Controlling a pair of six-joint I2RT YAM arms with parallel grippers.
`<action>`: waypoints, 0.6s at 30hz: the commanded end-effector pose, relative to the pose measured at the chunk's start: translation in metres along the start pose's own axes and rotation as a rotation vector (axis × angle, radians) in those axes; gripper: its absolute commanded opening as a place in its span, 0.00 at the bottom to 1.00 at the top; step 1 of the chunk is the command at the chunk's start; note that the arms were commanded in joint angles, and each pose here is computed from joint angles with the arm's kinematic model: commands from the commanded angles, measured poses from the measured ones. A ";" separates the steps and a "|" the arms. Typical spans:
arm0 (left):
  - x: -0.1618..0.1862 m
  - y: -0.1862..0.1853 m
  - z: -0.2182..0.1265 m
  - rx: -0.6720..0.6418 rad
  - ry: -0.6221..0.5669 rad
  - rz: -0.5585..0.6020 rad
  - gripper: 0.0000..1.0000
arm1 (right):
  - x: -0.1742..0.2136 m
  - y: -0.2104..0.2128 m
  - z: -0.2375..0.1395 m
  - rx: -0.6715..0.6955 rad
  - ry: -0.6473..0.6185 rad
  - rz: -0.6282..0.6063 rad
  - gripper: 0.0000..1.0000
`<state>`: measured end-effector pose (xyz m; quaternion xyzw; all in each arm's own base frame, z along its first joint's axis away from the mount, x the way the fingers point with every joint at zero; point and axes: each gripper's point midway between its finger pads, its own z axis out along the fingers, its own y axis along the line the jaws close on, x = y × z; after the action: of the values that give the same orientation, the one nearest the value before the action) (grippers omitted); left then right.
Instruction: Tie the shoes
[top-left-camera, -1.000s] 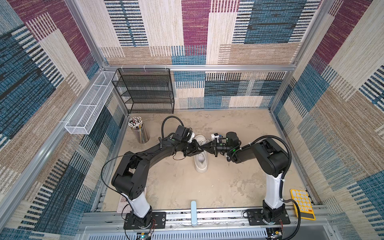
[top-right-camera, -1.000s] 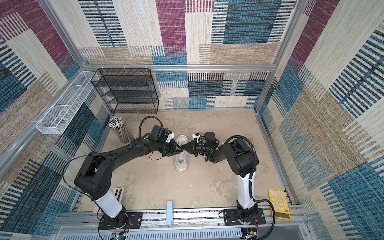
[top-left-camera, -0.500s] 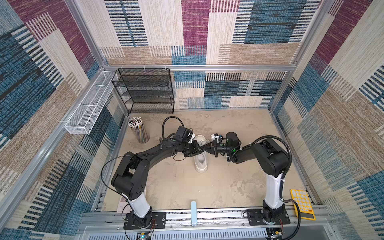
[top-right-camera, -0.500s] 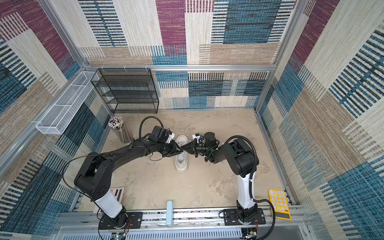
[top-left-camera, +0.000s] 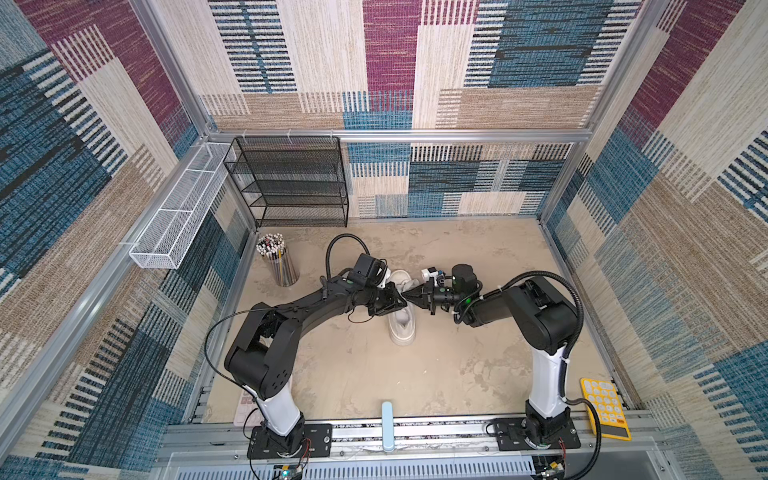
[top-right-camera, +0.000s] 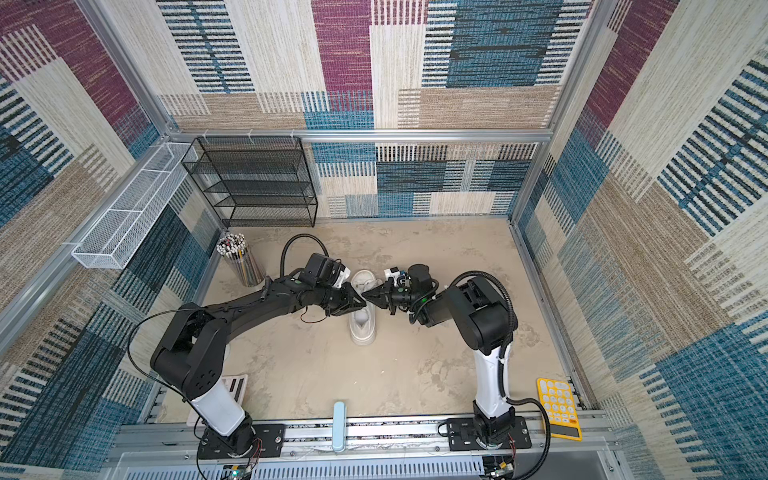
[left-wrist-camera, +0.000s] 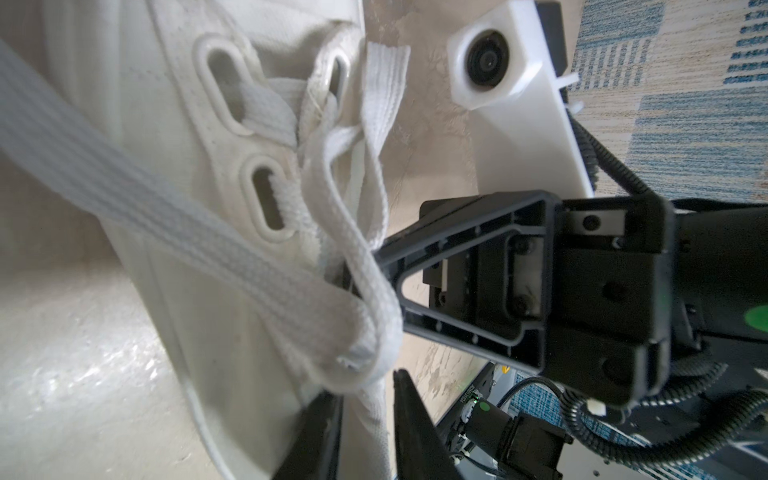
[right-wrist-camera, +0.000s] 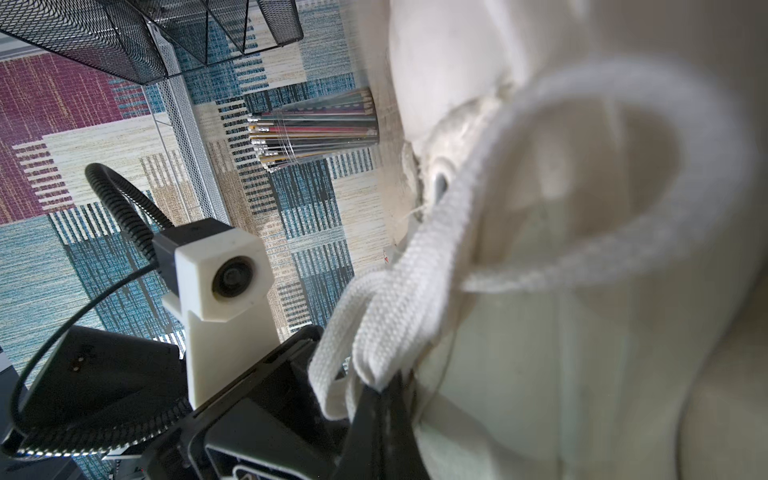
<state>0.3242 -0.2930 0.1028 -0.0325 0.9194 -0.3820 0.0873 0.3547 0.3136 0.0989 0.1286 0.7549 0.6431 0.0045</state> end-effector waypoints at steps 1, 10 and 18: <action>0.000 0.004 0.001 -0.021 -0.006 -0.017 0.25 | 0.001 0.009 0.000 -0.018 0.006 -0.025 0.00; 0.000 0.007 0.002 -0.041 -0.013 -0.010 0.28 | 0.001 0.006 0.000 -0.014 0.006 -0.018 0.00; 0.001 0.009 0.007 -0.043 -0.013 -0.011 0.28 | 0.002 0.006 -0.001 -0.017 0.006 -0.015 0.00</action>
<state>0.3242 -0.2932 0.0974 -0.0333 0.9234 -0.3716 0.0904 0.3545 0.3139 0.0994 0.1283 0.7549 0.6432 0.0042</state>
